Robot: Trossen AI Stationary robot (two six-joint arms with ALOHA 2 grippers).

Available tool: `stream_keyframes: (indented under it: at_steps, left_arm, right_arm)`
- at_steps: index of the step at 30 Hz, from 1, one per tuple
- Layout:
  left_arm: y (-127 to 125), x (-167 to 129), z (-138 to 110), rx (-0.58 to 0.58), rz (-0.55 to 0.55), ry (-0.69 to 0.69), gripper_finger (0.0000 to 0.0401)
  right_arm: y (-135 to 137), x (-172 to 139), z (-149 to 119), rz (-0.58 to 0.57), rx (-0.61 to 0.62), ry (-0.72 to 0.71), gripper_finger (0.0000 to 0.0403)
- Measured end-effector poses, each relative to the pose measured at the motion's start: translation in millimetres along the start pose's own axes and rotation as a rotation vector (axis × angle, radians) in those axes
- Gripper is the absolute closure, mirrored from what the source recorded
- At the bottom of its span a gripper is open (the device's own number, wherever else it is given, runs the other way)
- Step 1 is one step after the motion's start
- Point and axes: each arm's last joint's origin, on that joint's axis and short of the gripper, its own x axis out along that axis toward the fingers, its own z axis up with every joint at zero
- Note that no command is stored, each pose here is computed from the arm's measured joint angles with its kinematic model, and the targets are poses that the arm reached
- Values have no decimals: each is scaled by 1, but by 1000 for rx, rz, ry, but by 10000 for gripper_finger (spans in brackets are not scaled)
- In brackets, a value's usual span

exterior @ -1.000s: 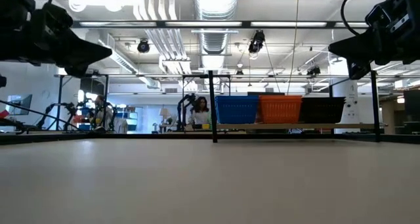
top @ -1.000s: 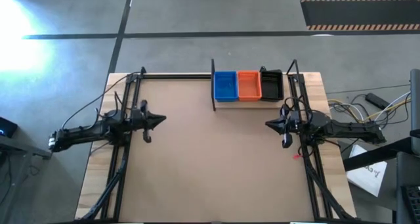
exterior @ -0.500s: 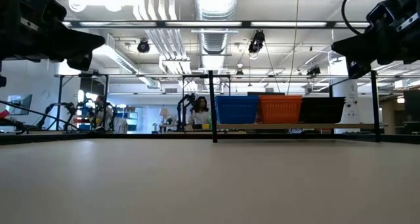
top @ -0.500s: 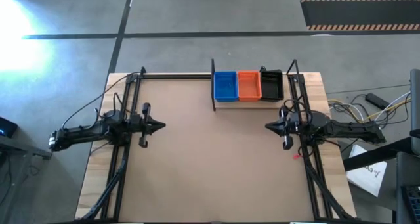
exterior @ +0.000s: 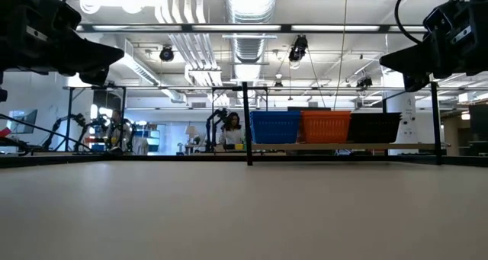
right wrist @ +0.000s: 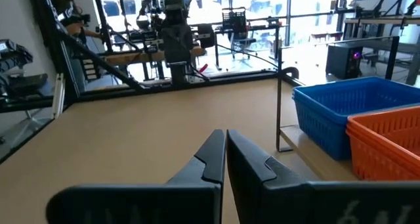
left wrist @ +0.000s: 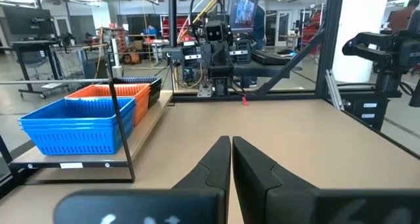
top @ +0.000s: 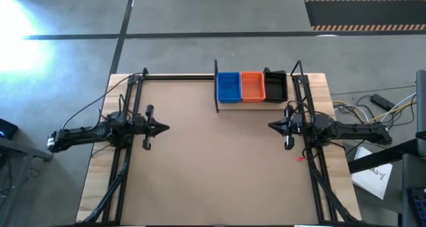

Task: Stack baskets on shelf by color
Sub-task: Return to Home Position

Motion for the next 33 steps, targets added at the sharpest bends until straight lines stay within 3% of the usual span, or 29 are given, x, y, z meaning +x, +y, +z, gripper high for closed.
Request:
stream_keyframes:
  at_steps: [33]
  left_arm:
    - [0, 1, -1, -1, 0, 10, 401]
  right_arm:
    - [0, 0, 0, 0, 0, -5, 394]
